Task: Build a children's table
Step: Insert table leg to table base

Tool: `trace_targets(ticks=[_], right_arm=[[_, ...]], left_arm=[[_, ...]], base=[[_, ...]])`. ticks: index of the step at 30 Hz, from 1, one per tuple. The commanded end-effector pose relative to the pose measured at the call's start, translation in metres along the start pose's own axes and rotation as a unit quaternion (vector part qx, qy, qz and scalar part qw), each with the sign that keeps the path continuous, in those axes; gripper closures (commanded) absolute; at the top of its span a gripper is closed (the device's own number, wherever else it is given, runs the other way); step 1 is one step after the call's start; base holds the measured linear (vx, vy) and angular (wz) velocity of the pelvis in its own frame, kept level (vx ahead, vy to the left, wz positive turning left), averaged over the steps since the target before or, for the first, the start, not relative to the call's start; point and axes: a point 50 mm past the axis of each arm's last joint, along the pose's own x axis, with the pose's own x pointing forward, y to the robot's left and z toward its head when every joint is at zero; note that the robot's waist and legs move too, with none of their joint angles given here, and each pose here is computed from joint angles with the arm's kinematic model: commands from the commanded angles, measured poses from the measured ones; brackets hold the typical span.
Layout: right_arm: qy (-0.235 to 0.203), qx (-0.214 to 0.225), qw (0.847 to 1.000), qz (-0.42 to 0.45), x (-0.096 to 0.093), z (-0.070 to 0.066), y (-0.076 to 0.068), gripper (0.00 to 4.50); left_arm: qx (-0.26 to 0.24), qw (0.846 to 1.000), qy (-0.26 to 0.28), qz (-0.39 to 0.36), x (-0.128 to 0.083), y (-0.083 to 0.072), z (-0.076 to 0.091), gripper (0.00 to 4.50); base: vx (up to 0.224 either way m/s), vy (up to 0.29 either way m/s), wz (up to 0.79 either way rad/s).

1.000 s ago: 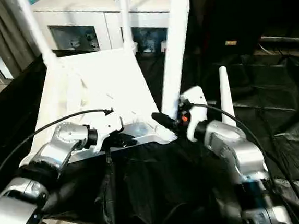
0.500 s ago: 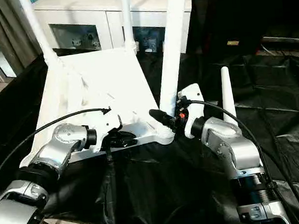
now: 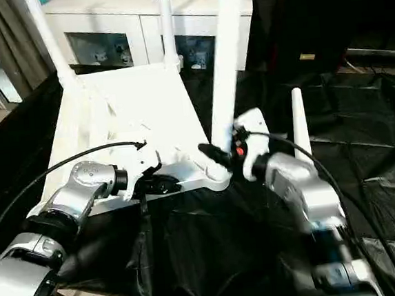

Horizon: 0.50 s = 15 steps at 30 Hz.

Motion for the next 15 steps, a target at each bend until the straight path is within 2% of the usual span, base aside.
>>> trace_targets(ticks=[1, 8, 15], right_arm=[[-0.005, -0.009, 1.000, 0.000, 0.003, 0.004, -0.001, 2.59], [0.030, -0.003, 0.999, 0.014, 0.007, -0.005, -0.002, 2.59], [0.033, 0.001, 0.999, 0.013, 0.009, -0.008, -0.004, 2.59]], left_arm=[[-0.022, 1.000, 0.017, 0.003, -0.001, -0.001, -0.009, 4.49], [-0.025, 1.000, 0.015, 0.001, -0.003, -0.001, -0.011, 4.50], [-0.027, 1.000, 0.014, -0.002, -0.004, -0.001, -0.011, 4.50]], base=[[0.000, 0.000, 0.00], [0.000, 0.000, 0.00], [0.000, 0.000, 0.00]])
